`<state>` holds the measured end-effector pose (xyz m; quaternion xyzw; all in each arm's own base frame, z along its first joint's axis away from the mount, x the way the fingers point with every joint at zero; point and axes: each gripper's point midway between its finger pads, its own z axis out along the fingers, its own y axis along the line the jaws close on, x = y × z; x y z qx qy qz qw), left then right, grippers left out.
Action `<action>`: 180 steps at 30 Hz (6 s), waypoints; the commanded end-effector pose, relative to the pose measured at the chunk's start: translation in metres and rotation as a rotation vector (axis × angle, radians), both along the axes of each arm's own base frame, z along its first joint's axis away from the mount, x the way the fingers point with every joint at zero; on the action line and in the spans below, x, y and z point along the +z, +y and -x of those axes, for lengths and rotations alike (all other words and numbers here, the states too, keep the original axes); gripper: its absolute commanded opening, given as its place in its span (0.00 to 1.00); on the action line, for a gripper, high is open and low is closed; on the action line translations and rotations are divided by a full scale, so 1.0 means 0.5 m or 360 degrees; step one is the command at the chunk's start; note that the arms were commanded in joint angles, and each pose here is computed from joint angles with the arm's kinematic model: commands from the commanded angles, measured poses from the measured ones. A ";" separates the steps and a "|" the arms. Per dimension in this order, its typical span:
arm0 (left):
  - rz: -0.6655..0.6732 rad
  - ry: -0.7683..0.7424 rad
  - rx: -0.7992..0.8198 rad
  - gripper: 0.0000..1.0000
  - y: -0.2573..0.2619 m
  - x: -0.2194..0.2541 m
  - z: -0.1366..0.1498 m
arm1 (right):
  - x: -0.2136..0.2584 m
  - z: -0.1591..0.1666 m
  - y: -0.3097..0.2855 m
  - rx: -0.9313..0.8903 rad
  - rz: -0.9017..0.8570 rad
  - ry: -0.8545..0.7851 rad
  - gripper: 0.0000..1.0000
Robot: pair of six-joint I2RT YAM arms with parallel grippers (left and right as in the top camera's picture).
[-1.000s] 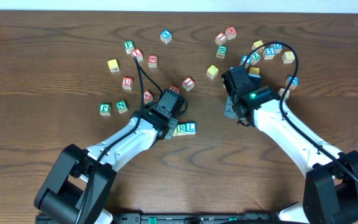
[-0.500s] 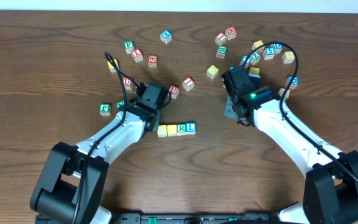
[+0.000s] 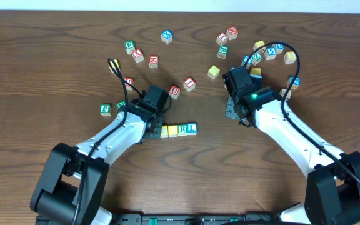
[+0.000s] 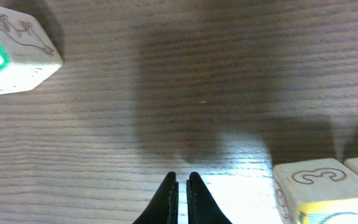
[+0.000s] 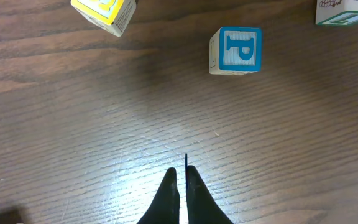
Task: Spell out CORL
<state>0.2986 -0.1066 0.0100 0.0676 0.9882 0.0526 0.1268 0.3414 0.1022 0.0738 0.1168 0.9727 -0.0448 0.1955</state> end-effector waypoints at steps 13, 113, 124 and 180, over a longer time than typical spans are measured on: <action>0.0200 0.0070 -0.0125 0.07 -0.052 0.003 0.004 | 0.018 -0.009 0.005 -0.0012 -0.0011 -0.0047 0.01; 0.0341 -0.1064 0.0273 0.80 0.130 0.448 0.017 | 0.468 0.171 -0.096 0.0185 -0.0229 -0.1008 0.99; 0.0339 -0.1059 0.0273 0.91 0.130 0.446 0.017 | 0.433 0.194 -0.105 0.0192 -0.0185 -0.0875 0.99; 0.0407 -0.1053 0.0212 0.92 0.110 0.450 0.020 | 0.425 0.198 -0.106 0.0193 -0.0181 -0.0841 0.99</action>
